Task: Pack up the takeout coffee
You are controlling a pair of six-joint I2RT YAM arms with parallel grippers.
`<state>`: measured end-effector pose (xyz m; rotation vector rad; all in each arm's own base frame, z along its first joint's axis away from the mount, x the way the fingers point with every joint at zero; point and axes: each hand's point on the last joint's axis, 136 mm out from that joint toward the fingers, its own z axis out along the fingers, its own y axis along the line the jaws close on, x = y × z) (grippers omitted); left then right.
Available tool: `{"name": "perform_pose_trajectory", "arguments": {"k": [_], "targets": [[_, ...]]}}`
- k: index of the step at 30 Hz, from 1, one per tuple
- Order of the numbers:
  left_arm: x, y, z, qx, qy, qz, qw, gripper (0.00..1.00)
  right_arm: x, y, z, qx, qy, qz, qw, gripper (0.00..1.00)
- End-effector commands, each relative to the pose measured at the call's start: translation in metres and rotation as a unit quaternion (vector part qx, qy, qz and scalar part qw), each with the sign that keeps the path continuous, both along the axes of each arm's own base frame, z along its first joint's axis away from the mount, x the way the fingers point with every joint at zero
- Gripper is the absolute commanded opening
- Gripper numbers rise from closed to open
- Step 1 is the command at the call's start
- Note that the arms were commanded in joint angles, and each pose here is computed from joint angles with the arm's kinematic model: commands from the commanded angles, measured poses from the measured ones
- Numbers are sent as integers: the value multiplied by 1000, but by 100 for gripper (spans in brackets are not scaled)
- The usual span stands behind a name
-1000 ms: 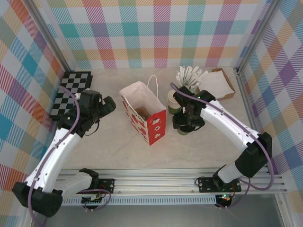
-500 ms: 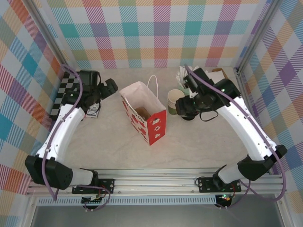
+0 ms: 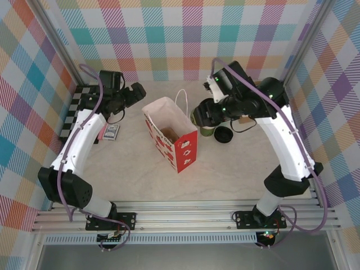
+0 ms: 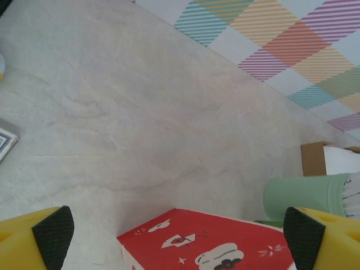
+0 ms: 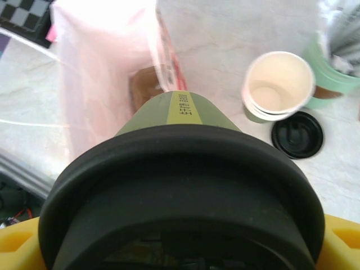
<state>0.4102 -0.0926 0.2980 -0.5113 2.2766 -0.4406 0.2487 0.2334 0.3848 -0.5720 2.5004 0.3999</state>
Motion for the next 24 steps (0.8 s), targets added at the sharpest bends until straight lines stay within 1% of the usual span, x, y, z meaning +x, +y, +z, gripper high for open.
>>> {"name": "perform_pose_trajectory", "arguments": {"k": [1,4,6,8,11,12,14,15,16,19,20,22,24], "targets": [[-39,7,15,21,0,22,1000,97,-11,23,-3,7,15,46,999,67],[-69,4,21,43,5,26,999,97,-11,47,-3,33,19,63,997,67],[-87,-7,36,44,-17,17,999,96,-10,60,-5,42,21,70,996,67],[-102,-21,50,32,-40,1,999,96,-7,70,-9,35,11,70,997,67],[-114,-37,64,18,-67,-19,997,96,-6,84,-7,31,-16,76,997,67],[-116,-42,65,13,-68,-27,997,95,-5,87,-7,34,-17,75,996,67],[-121,-53,63,3,-61,-46,997,91,2,91,-10,31,-24,60,997,67],[-124,-54,57,2,-54,-44,998,89,7,92,-13,25,-28,50,998,67],[-125,-53,50,2,-46,-37,998,86,9,94,-15,23,-28,46,998,67],[-128,-52,29,6,-19,-29,999,71,16,106,-25,24,-21,44,999,67],[-128,-55,25,6,-10,-38,999,66,18,109,-27,24,-19,43,999,67],[-128,-68,20,0,1,-70,998,53,22,112,-30,21,-16,37,999,67],[-131,-73,17,-3,13,-85,996,40,22,115,-34,21,-11,38,999,67]]}}
